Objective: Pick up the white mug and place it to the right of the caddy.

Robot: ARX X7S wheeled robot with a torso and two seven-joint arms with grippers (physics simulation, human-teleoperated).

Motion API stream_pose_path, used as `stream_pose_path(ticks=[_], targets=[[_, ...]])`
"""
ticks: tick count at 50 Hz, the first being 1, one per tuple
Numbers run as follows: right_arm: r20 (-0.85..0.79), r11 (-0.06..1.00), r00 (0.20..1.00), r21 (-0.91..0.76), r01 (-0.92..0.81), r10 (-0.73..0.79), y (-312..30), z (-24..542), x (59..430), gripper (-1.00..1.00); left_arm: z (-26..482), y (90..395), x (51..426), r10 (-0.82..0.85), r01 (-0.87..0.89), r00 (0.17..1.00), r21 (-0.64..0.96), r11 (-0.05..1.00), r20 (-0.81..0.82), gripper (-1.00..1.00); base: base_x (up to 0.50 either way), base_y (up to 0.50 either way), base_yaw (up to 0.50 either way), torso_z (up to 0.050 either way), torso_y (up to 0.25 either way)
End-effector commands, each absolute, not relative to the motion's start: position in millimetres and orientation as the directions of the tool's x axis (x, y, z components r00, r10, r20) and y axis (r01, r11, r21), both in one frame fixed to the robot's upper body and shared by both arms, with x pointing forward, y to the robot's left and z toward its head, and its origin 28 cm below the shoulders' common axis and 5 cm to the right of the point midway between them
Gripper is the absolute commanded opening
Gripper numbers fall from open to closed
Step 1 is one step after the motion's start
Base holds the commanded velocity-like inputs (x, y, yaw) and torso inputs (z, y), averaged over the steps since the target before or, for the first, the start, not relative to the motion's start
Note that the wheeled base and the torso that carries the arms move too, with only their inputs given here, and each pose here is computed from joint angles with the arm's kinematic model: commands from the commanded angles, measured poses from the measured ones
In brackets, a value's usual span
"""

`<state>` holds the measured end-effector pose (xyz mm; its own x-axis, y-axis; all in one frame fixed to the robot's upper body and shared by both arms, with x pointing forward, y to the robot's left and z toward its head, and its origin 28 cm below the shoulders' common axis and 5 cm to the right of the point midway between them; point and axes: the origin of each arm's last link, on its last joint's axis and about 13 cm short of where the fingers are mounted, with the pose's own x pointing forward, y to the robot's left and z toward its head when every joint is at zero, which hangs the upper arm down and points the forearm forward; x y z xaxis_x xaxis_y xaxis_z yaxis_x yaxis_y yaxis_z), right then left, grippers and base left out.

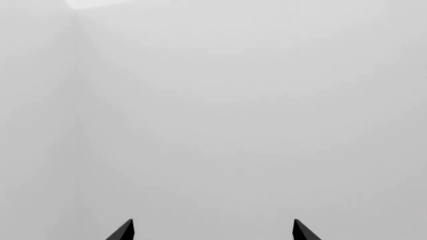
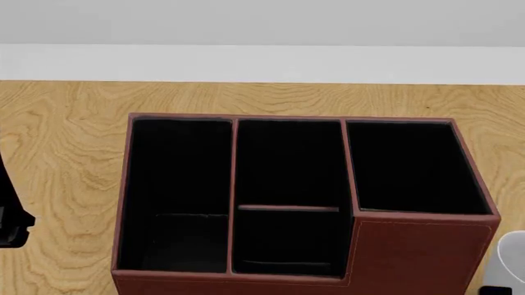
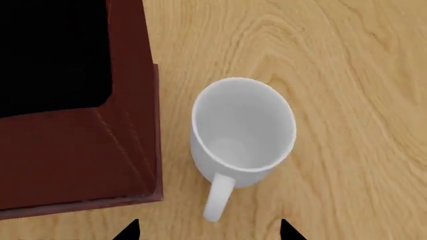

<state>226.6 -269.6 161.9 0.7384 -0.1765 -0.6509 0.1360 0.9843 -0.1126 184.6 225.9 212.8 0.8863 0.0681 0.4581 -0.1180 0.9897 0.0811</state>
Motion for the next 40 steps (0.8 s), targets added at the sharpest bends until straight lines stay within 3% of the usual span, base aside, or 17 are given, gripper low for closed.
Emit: stream_pose_path(ticks=[1,40], targets=[[-0.602,0.984,0.779,-0.112,0.135,-0.175,-267.1,176.7,208.6,1.00,213.6,225.1,183.5,0.065,-0.115,0.884,0.080,0.990,0.463,1.00,0.00,0.00,0.00,0.000,0.000],[-0.401,0.983,0.898,-0.109,0.151,-0.182,-259.6,184.7,175.9,1.00,204.7,216.1,209.9,0.051,-0.106,0.890,0.095,0.990,0.453,1.00,0.00,0.00,0.00,0.000,0.000]])
